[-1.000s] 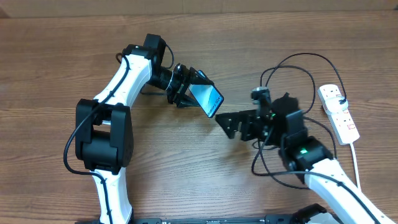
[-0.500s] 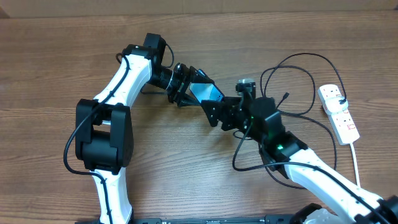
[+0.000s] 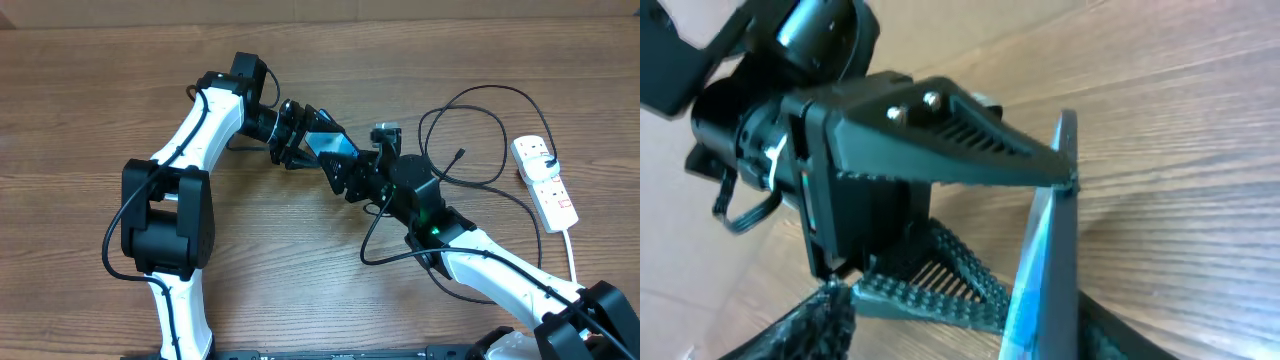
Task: Plug charger to phone and switch on socket
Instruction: 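Grasp the phone's other edge with the right gripper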
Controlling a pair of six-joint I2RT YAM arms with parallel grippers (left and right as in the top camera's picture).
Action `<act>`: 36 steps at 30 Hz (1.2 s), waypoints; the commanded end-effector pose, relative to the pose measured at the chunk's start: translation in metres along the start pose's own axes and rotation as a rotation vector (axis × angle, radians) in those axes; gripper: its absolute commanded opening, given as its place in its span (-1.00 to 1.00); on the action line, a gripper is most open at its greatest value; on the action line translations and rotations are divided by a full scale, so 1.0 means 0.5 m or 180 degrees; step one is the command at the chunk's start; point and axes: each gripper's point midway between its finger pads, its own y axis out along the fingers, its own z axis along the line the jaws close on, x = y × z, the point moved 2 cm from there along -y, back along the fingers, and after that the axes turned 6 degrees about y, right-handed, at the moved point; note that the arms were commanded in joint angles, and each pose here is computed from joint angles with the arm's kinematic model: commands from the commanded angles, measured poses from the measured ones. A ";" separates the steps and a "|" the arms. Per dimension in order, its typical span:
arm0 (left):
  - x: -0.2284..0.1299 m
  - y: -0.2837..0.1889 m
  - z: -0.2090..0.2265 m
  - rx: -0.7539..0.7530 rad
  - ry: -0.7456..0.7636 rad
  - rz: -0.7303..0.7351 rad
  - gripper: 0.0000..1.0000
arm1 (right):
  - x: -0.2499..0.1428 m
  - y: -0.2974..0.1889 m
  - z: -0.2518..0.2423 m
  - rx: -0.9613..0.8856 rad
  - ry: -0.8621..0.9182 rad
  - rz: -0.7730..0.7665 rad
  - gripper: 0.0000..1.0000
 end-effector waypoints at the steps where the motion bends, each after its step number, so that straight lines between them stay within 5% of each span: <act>1: -0.013 -0.002 -0.027 -0.0127 0.0043 0.0079 0.05 | 0.002 0.014 0.001 0.0008 0.0003 -0.0017 0.19; 24: -0.019 0.017 -0.026 -0.0032 0.0019 0.0084 0.04 | 0.009 0.032 -0.040 -0.0383 0.0134 -0.0327 0.06; 36: -0.019 0.020 -0.024 0.0001 0.0027 0.0068 0.04 | -0.001 0.036 -0.048 -0.0410 0.0141 -0.0265 -0.34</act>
